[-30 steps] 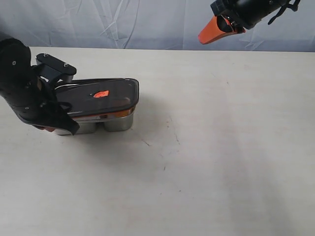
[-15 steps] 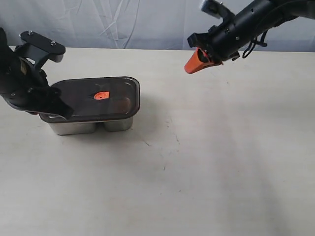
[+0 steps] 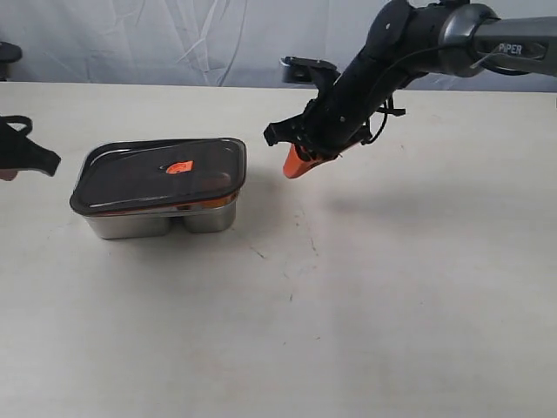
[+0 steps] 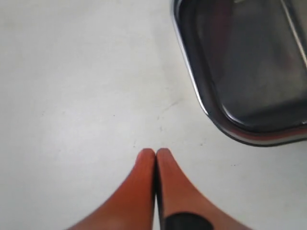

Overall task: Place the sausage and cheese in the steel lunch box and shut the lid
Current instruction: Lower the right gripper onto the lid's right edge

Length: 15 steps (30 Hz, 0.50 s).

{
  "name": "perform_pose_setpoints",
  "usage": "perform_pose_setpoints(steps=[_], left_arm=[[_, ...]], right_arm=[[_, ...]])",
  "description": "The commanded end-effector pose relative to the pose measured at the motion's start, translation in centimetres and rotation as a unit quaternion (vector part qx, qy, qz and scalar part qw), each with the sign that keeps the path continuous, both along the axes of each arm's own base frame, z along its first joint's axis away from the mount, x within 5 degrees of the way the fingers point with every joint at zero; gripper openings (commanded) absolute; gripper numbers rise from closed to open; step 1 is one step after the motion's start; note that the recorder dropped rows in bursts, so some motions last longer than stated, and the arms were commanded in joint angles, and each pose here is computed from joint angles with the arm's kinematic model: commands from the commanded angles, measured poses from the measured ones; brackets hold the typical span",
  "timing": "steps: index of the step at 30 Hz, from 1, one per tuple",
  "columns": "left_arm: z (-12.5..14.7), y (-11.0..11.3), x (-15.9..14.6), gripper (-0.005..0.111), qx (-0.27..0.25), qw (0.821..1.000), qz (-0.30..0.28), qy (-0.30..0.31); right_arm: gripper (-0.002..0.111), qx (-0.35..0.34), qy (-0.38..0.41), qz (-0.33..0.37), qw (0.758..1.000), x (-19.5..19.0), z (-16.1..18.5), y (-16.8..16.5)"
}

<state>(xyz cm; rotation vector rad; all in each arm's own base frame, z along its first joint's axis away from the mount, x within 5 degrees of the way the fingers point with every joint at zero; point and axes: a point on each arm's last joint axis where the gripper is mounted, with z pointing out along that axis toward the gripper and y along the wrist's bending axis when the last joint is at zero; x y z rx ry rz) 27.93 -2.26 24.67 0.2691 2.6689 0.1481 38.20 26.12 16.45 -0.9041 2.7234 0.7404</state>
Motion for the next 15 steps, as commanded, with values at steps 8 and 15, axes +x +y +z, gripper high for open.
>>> perform_pose_setpoints(steps=[8, 15], left_arm=[[1.3, 1.8, -0.1, 0.0, -0.033, 0.998, 0.048, -0.036], [1.3, 1.8, -0.1, 0.0, -0.033, 0.998, 0.048, -0.037]], right_arm=[[-0.001, -0.111, -0.084, 0.022, 0.99, -1.7, 2.5, 4.3], [-0.001, -0.14, -0.076, 0.04, 0.986, -2.7, 3.7, 5.0]])
